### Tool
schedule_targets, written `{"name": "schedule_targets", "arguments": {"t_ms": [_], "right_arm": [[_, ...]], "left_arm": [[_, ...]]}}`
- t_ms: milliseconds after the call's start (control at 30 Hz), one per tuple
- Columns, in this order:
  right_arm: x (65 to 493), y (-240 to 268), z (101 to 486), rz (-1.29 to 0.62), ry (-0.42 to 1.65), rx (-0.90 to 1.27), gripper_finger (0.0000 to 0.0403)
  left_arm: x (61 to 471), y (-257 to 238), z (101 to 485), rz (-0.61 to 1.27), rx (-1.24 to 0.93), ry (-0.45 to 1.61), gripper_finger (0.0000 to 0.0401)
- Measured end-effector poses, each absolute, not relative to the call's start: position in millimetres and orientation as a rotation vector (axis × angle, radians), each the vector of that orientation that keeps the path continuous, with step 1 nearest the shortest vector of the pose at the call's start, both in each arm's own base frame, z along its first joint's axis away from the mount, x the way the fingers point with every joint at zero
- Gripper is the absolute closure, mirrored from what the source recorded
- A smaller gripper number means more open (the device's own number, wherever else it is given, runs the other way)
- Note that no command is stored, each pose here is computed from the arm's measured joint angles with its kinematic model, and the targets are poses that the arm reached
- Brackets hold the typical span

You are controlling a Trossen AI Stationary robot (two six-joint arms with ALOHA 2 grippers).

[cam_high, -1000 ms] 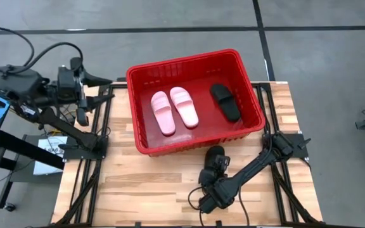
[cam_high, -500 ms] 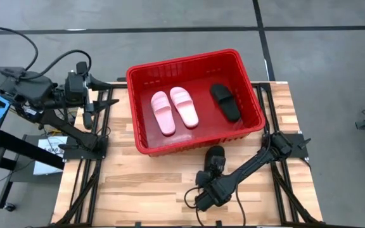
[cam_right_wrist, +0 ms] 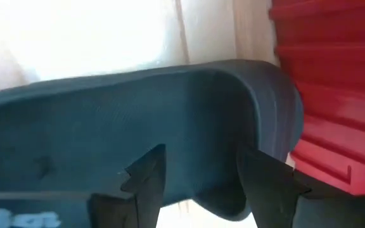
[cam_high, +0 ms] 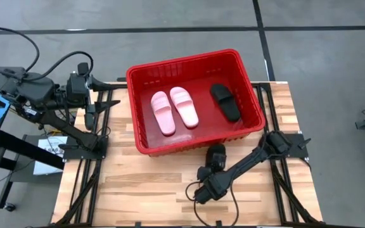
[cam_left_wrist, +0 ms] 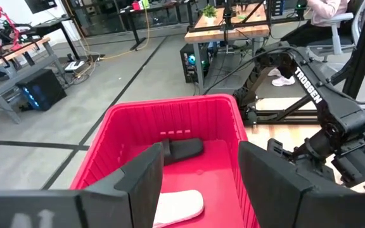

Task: Pick and place slides into bin
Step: Put the black slipper in the red bin

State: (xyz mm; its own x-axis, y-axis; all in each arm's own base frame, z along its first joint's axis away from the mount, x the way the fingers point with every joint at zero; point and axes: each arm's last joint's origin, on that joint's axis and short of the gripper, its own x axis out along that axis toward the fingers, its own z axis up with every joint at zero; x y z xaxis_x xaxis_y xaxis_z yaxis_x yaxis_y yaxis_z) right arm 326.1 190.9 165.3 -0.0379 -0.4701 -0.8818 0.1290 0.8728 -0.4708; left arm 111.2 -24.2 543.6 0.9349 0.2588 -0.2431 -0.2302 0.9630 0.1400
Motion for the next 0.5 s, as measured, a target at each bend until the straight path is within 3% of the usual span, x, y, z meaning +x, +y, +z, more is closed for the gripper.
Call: {"name": "schedule_targets", "arguments": {"t_ms": [500], "right_arm": [[329.5, 181.0, 167.9, -0.483, 1.563, -0.301, 0.0219]], "left_arm": [[110.7, -24.0, 542.2, 0.252, 0.123, 0.278, 0.0205]]}}
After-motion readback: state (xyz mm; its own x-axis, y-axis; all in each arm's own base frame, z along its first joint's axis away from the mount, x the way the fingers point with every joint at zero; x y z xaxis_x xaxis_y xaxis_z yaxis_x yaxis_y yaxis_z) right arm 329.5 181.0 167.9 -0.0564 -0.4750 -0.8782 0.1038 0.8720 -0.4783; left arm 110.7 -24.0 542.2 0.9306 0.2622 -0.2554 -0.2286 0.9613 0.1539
